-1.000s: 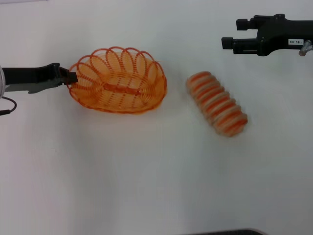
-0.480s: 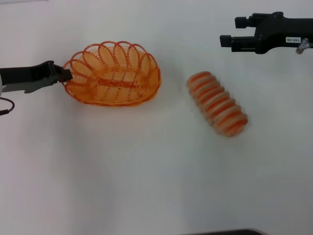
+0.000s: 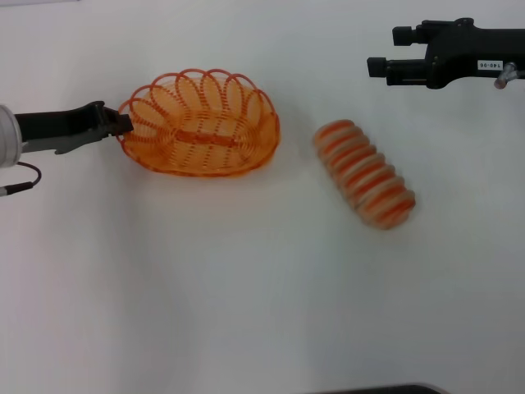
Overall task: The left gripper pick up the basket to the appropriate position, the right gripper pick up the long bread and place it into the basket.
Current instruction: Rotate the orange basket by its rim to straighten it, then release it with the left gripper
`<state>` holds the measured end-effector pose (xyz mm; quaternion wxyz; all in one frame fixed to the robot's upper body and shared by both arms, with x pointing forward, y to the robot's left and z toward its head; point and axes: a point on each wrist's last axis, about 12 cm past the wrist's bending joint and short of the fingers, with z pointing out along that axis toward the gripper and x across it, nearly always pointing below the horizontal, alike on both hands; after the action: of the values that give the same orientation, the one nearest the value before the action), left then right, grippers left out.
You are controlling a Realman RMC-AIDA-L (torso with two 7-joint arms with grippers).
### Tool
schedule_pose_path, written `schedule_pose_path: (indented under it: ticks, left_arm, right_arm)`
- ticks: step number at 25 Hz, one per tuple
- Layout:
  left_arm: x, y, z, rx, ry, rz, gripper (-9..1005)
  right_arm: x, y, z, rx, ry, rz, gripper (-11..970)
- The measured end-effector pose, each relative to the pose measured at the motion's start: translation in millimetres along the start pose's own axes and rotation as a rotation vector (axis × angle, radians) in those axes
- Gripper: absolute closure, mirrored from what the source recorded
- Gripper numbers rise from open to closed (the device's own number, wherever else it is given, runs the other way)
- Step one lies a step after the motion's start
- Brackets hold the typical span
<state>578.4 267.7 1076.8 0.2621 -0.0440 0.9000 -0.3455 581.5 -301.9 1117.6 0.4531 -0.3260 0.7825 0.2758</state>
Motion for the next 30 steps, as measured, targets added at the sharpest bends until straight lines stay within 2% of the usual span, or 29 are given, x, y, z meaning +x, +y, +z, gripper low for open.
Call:
schedule_pose_path:
  ticks: [13,30]
  left_arm:
    - [3.3,-0.8,8.6,0.008,-0.045,-0.027,934]
    - [3.1,-2.7,12.8,-0.011,-0.053,-0.002,920]
  right_arm:
    - [0.2,0.2,0.2,-0.001,0.000,0.001,178]
    - [-0.9,0.1,0.8,-0.001,0.000,-0.002,177]
